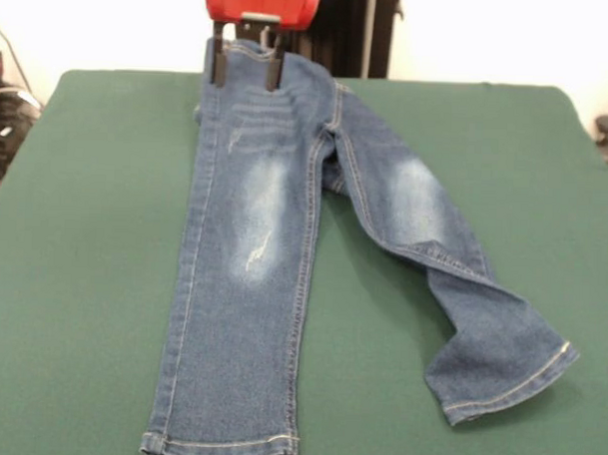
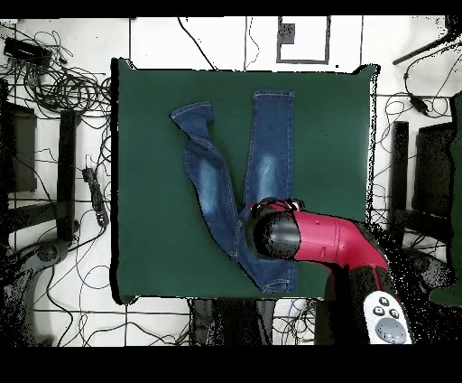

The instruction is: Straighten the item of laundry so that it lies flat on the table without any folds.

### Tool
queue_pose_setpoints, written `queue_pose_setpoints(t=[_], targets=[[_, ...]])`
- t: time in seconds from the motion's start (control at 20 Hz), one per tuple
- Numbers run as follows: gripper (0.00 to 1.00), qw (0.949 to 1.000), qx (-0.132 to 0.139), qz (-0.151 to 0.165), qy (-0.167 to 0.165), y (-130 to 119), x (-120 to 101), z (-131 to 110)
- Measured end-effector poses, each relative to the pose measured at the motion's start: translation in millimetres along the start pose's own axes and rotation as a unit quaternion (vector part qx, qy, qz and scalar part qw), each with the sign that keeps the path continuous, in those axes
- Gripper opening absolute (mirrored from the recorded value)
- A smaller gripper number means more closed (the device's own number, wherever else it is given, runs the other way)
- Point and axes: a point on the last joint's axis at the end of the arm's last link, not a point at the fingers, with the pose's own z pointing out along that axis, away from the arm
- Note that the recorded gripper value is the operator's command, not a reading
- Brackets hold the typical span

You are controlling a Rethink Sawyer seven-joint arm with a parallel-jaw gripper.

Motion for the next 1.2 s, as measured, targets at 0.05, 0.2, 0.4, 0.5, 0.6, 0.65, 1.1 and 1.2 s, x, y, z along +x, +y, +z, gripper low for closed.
queue_pose_setpoints(t=[0.05,0.2,0.4,0.5,0.6,0.65,1.1,1.2], targets=[[1.0,1.0,0.001,-0.001,0.002,0,0,0],[1.0,0.9998,0.002,-0.001,0.019,-4,2,-5],[1.0,0.999,0.001,0.007,0.043,-13,8,-8],[1.0,0.9987,0.001,0.01,0.051,-18,9,-9],[1.0,0.9986,0.002,0.011,0.052,-19,8,-9],[1.0,0.9986,0.002,0.011,0.051,-20,6,-10],[1.0,0.9991,0.008,0.012,0.041,-27,-6,-11],[1.0,0.9992,0.01,0.013,0.038,-29,-10,-12]])
